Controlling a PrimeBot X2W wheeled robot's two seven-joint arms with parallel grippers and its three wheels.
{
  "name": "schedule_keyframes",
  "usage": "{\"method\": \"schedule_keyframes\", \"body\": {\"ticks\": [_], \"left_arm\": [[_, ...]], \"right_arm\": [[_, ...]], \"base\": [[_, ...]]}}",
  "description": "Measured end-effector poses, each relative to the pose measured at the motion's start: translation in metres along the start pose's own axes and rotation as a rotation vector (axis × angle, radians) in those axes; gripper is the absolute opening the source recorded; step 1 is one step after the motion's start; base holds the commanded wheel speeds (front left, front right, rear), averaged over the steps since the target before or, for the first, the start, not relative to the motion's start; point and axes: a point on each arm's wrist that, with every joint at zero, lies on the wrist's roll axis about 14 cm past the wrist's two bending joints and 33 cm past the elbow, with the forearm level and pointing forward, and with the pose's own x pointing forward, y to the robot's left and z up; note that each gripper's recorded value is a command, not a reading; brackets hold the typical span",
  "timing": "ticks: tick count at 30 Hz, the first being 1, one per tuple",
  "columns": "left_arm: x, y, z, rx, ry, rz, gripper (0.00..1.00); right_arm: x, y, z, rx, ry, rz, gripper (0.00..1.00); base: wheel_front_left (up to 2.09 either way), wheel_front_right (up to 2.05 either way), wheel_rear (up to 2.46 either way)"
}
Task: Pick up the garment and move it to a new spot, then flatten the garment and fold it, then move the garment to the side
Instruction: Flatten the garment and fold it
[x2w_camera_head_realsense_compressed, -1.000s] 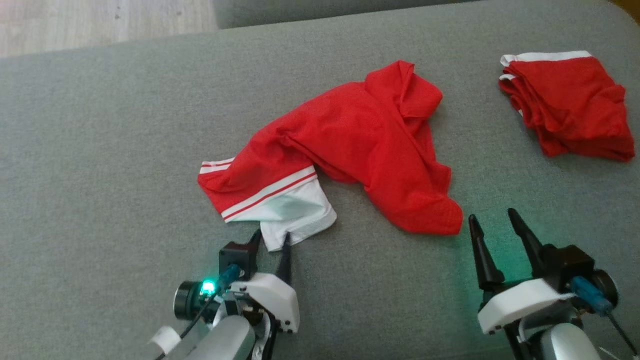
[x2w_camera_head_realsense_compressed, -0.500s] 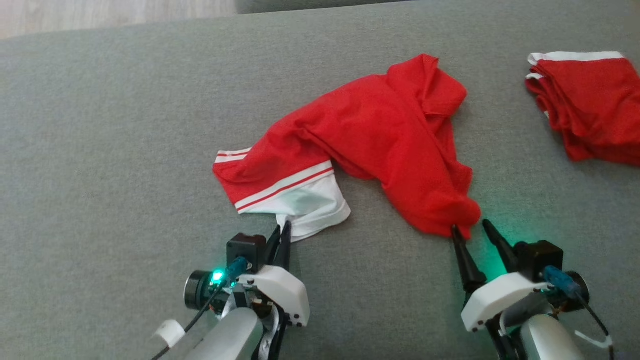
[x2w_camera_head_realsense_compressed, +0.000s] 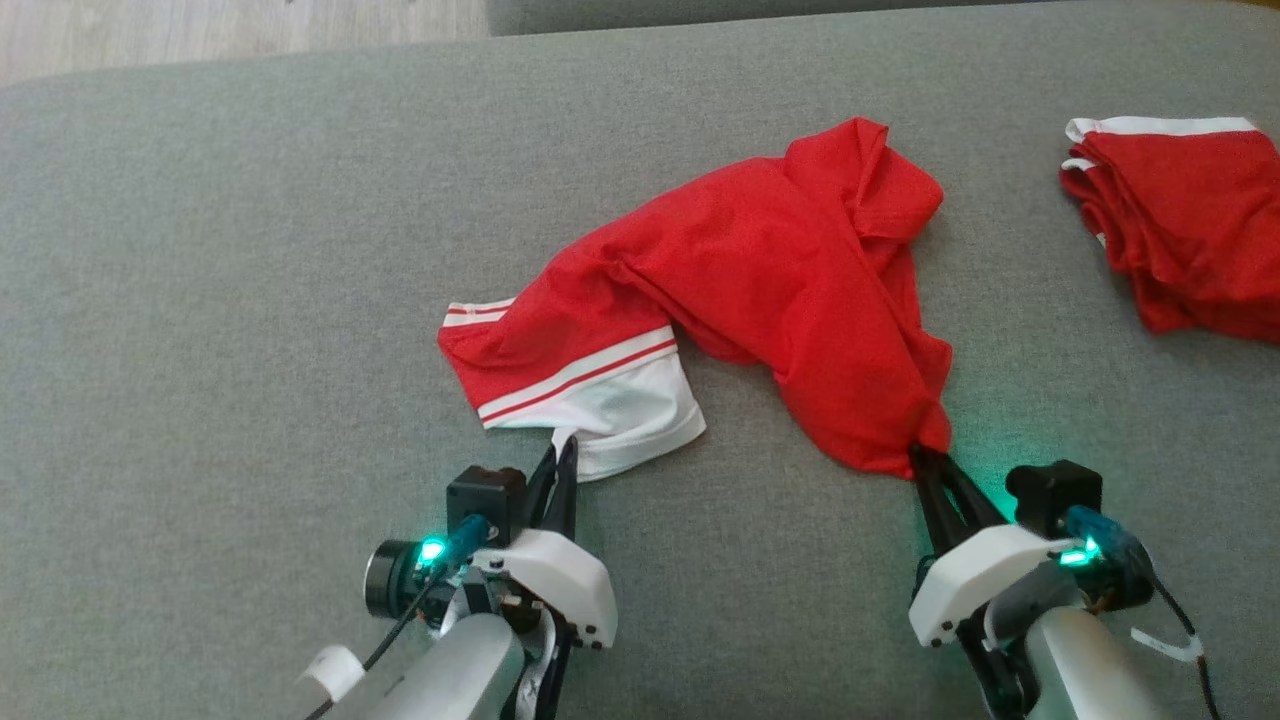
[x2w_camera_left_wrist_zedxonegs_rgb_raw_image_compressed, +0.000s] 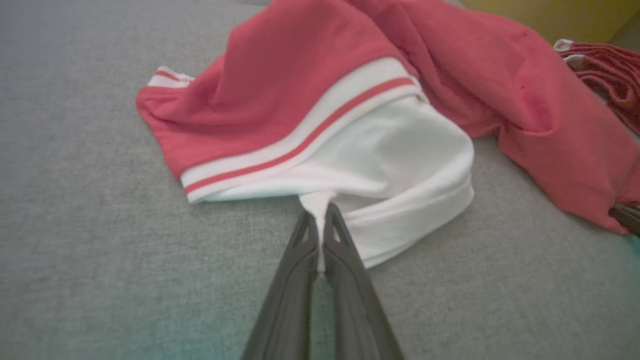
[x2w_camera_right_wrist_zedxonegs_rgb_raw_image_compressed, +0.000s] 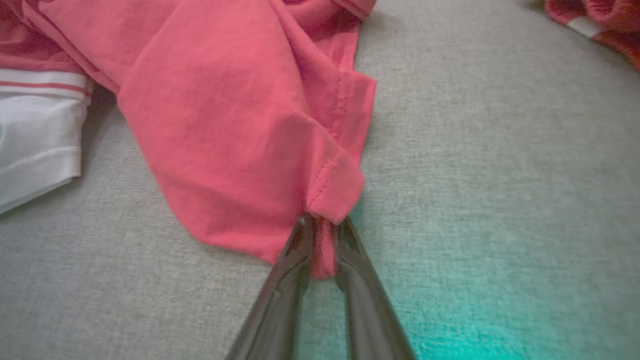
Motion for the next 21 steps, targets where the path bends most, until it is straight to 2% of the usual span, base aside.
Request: {"method": "schedule_keyframes", "body": {"ticks": [1, 2, 6, 8, 15, 17, 18, 21], "left_arm": [[0.000, 0.000, 0.002, 0.000, -0.013, -0.001, 0.00], [-0.001, -0.001, 0.006, -0.001, -0.030, -0.003, 0.00], [-0.004, -0.001, 0.026, -0.011, -0.111, -0.005, 0.00], [-0.008, -0.001, 0.042, -0.010, -0.173, -0.008, 0.00], [-0.042, 0.001, 0.126, -0.002, -0.470, -0.016, 0.00], [-0.058, 0.002, 0.152, 0.022, -0.556, -0.018, 0.00], [-0.077, 0.003, 0.176, 0.045, -0.637, -0.019, 0.00], [-0.109, 0.001, 0.212, 0.098, -0.750, -0.023, 0.00]], "right_arm": [[0.000, 0.001, 0.000, 0.004, 0.002, 0.003, 0.04], [0.000, 0.002, 0.001, 0.010, 0.000, 0.007, 0.00], [-0.002, 0.002, 0.010, 0.049, -0.039, 0.004, 0.00], [-0.004, 0.000, 0.026, 0.062, -0.104, -0.002, 0.00], [-0.032, -0.011, 0.127, 0.043, -0.442, -0.033, 0.00], [-0.047, -0.010, 0.157, 0.022, -0.531, -0.034, 0.00], [-0.065, -0.009, 0.183, -0.001, -0.608, -0.036, 0.00], [-0.095, -0.007, 0.217, -0.035, -0.715, -0.044, 0.00]], "base": [[0.00, 0.00, 0.00], [0.00, 0.00, 0.00], [0.00, 0.00, 0.00], [0.00, 0.00, 0.00], [0.00, 0.00, 0.00], [0.00, 0.00, 0.00], [0.00, 0.00, 0.00], [0.00, 0.00, 0.00]]}}
